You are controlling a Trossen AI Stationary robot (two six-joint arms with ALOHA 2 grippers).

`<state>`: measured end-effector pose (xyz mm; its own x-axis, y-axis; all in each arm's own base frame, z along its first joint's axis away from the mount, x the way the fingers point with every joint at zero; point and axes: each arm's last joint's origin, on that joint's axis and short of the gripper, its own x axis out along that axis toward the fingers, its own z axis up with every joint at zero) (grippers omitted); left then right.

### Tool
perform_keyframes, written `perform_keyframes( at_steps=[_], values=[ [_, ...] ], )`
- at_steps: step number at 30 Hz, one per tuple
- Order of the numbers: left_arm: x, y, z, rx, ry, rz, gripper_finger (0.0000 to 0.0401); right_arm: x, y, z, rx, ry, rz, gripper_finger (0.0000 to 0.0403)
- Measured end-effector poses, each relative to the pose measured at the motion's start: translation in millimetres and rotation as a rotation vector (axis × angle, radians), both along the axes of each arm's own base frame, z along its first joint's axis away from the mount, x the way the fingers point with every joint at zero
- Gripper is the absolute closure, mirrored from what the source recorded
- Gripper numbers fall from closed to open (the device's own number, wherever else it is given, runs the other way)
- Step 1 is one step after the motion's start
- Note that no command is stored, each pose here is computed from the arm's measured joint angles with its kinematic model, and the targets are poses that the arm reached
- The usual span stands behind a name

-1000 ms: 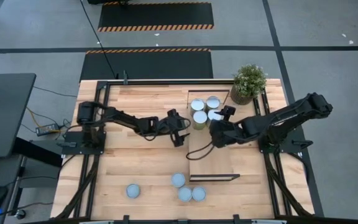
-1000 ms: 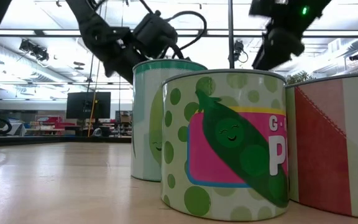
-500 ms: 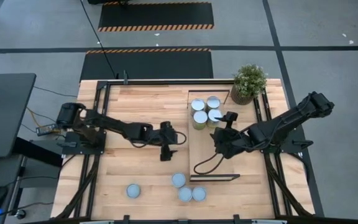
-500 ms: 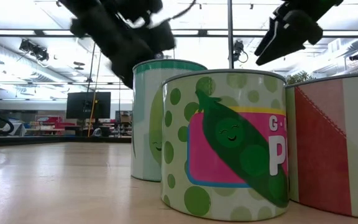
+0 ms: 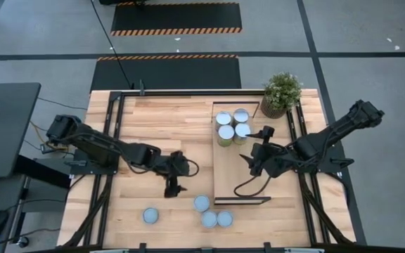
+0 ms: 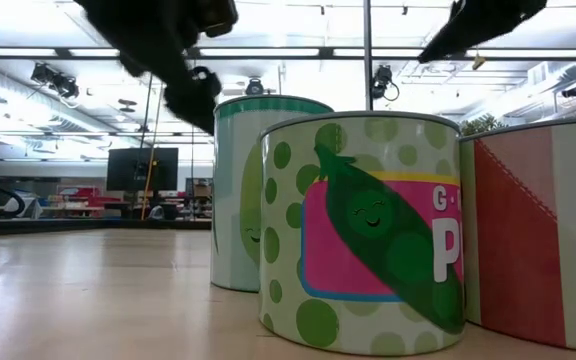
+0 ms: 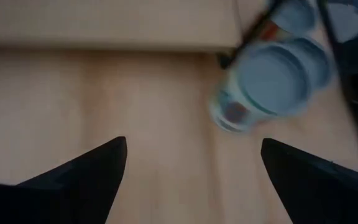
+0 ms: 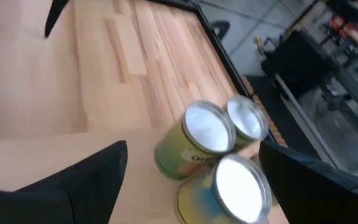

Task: Pick and place cans onto a shelf
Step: Put the canned mixed vegetable on the shelf

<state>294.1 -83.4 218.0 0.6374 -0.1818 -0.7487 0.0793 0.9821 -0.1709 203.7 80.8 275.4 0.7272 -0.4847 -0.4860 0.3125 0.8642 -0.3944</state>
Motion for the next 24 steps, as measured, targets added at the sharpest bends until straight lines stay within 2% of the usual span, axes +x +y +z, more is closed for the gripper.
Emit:
perform_keyframes(
  at_steps=[4, 7, 13, 19, 24],
  values=[
    [-4.4, -18.4, -3.6, -0.084, 0.042, -0.034, 0.0024, -0.2, 4.9, 8.6, -0.033, -0.036, 0.072, 0.0030],
    [-9.5, -32.7, -6.1, -0.097, 0.060, -0.045, 0.0024, -0.7, 5.5, 13.1, -0.067, -0.043, 0.107, 0.0030],
    [-11.3, -59.6, 3.3, -0.030, -0.028, 0.025, 0.0024, -1.3, 1.1, 15.6, -0.115, -0.043, 0.154, 0.0030],
    [-11.5, -81.5, 15.1, -0.004, -0.062, 0.081, 0.0024, -0.2, -8.9, 9.0, -0.136, -0.134, 0.228, 0.0030],
    [-4.8, -95.5, 16.9, 0.010, -0.119, 0.147, 0.0024, -3.0, -17.5, 2.5, -0.149, -0.202, 0.211, 0.0030]
  ],
)
